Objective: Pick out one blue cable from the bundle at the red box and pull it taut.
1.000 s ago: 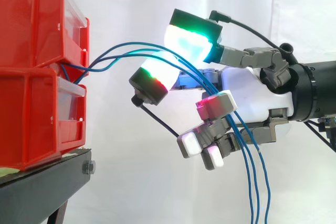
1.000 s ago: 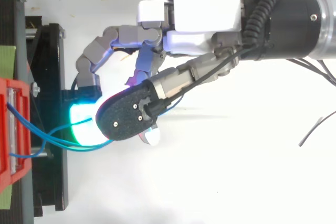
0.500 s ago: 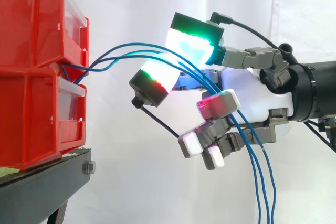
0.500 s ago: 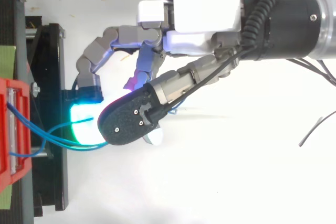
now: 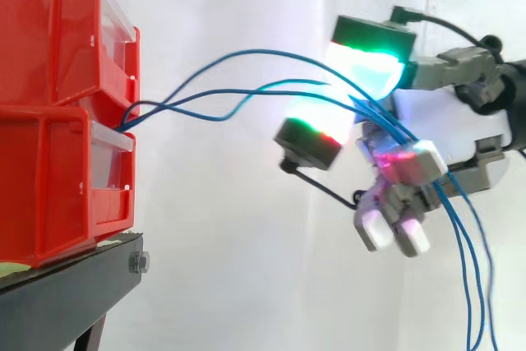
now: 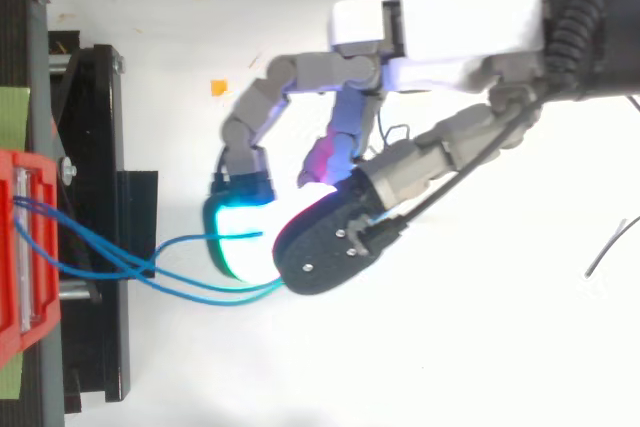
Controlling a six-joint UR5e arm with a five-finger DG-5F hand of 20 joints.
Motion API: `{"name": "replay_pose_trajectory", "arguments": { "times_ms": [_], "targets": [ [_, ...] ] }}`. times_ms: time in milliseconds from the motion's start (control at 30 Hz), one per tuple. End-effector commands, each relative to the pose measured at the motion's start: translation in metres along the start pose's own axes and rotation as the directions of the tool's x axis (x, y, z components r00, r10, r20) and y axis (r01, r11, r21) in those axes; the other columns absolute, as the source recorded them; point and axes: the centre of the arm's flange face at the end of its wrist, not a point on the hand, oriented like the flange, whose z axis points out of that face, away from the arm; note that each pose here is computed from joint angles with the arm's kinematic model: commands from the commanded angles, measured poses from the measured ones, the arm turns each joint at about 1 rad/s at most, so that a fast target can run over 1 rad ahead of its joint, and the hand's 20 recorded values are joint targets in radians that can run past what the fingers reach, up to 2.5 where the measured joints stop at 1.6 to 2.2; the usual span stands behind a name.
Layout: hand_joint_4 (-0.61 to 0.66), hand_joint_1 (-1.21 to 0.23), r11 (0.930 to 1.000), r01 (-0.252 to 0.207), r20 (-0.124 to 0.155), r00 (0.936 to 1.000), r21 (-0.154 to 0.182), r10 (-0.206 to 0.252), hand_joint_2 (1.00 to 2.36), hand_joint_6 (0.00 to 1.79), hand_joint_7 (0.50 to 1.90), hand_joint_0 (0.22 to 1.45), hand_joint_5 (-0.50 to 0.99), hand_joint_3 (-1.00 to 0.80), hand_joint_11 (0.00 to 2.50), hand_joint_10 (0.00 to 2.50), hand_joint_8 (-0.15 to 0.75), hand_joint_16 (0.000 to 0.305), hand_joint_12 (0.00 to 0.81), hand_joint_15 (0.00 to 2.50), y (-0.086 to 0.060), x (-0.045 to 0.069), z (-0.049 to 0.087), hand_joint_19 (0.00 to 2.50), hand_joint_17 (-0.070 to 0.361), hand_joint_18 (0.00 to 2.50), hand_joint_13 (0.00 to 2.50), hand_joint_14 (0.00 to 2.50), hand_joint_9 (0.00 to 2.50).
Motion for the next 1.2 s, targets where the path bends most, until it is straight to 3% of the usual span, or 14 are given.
{"name": "replay_pose_trajectory", "arguments": {
  "times_ms": [0,67,233,367,400,467,500,700,867,1167],
  "targets": [
    [-0.14,-0.72,0.9960,0.030,-0.006,0.9996,0.084,-0.029,1.01,0.90,0.78,0.61,-0.05,-0.20,0.45,0.02,0.310,0.054,0.337,0.19,0.004,-0.001,-0.018,0.43,0.121,0.87,0.76,0.01,1.10],
    [-0.15,-0.72,0.9941,0.030,-0.001,0.9996,0.104,-0.030,1.01,0.89,0.78,0.61,-0.05,-0.20,0.32,0.01,0.301,0.052,0.333,0.14,0.005,-0.001,-0.022,0.38,0.117,0.81,0.67,0.00,0.96],
    [-0.17,-0.72,0.9939,0.025,0.017,0.9995,0.108,-0.027,1.01,0.89,0.79,0.61,-0.05,-0.21,0.21,0.01,0.286,0.051,0.323,0.11,0.004,-0.002,-0.021,0.37,0.114,0.76,0.61,0.00,0.82],
    [-0.16,-0.72,0.9954,0.022,0.063,0.9976,0.093,-0.028,1.01,0.89,0.79,0.61,-0.05,-0.21,0.23,0.01,0.286,0.051,0.326,0.13,0.004,-0.004,-0.018,0.37,0.115,0.74,0.60,0.00,0.81],
    [-0.17,-0.72,0.9976,-0.003,0.092,0.9957,0.069,-0.003,1.01,0.89,0.79,0.61,-0.05,-0.21,0.24,0.01,0.286,0.051,0.327,0.13,-0.006,-0.001,-0.013,0.37,0.115,0.74,0.60,0.00,0.81],
    [-0.17,-0.72,0.9987,-0.022,0.100,0.9949,0.045,0.017,1.01,0.89,0.79,0.61,-0.05,-0.21,0.24,0.01,0.289,0.052,0.331,0.14,-0.010,-0.001,-0.010,0.38,0.116,0.74,0.61,0.01,0.82],
    [-0.16,-0.71,0.9988,-0.047,0.106,0.9932,0.008,0.046,1.01,0.89,0.79,0.61,-0.05,-0.21,0.25,0.01,0.291,0.052,0.332,0.14,-0.011,-0.001,-0.006,0.38,0.116,0.74,0.61,0.00,0.82],
    [-0.16,-0.71,0.9949,-0.091,0.105,0.9899,-0.042,0.095,1.01,0.89,0.79,0.61,-0.05,-0.21,0.29,0.01,0.297,0.052,0.338,0.16,-0.011,0.002,-0.001,0.39,0.118,0.75,0.62,0.01,0.85],
    [-0.16,-0.71,0.9936,-0.103,0.098,0.9894,-0.047,0.107,1.01,0.89,0.78,0.61,-0.05,-0.20,0.31,0.01,0.301,0.053,0.343,0.17,-0.020,0.005,0.000,0.40,0.120,0.75,0.64,0.01,0.87],
    [-0.17,-0.77,0.9860,-0.135,0.096,0.9849,-0.098,0.144,1.00,0.89,0.85,0.62,-0.03,-0.16,0.38,0.02,0.313,0.055,0.350,0.25,-0.035,0.007,0.004,0.42,0.123,0.82,0.76,0.01,0.98]
  ]
}}
